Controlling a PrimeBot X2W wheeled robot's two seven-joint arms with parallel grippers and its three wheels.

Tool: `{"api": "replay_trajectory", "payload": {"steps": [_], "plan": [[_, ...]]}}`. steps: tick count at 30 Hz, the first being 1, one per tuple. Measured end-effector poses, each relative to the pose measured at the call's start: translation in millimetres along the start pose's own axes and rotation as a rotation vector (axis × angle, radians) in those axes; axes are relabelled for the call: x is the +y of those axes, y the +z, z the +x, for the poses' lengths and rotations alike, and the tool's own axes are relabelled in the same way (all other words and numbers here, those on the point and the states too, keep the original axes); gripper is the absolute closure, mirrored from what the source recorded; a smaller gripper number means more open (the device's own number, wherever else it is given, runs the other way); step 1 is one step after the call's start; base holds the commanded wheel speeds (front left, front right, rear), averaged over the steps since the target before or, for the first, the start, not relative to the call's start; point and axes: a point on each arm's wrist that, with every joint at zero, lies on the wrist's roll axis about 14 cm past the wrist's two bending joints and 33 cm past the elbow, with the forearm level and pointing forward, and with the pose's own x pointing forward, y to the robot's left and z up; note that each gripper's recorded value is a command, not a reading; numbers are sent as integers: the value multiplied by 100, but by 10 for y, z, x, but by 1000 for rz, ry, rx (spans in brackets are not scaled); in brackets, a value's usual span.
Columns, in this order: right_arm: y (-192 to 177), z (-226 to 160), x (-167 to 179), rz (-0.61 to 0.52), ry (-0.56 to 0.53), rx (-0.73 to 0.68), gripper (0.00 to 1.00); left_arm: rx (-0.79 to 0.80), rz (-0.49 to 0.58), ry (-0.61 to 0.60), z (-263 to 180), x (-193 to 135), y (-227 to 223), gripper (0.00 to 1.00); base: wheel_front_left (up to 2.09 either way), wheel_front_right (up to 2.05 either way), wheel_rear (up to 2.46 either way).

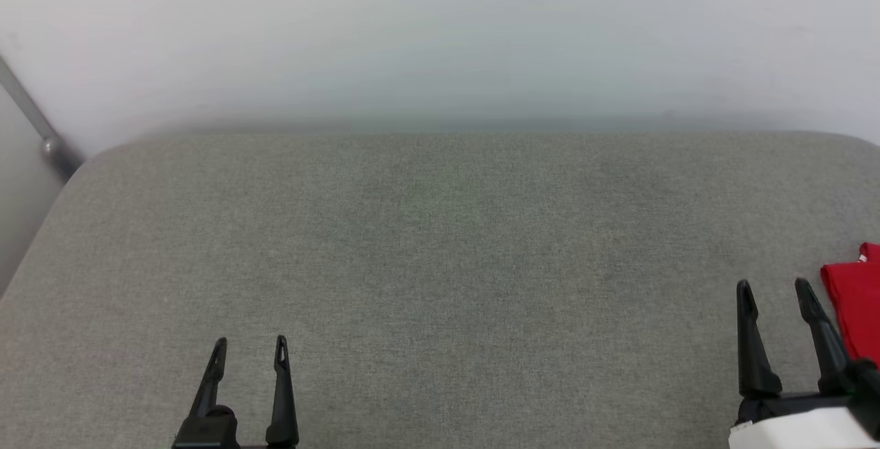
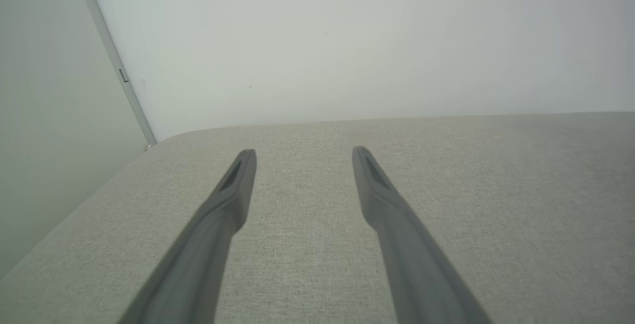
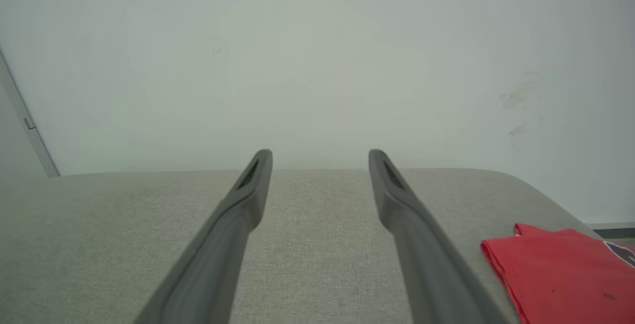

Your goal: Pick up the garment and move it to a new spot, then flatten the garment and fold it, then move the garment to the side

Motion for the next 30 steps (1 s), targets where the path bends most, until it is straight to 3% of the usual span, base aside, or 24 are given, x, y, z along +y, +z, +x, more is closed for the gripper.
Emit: {"api": "replay_trajectory", "payload": {"steps": [17,28,29,30], "plan": [[-73,-371,57,68,0,41,0,9,-35,-20,-172,-44,-22,0,0,0,0],[-101,-413,88,82,6,52,0,10,-54,-28,-184,-55,-21,0,0,0,0],[-104,-413,91,84,6,53,100,9,-56,-26,-183,-49,-19,100,0,0,0],[-130,-421,90,85,5,61,100,18,-55,-25,-189,-47,-46,100,0,0,0]]}}
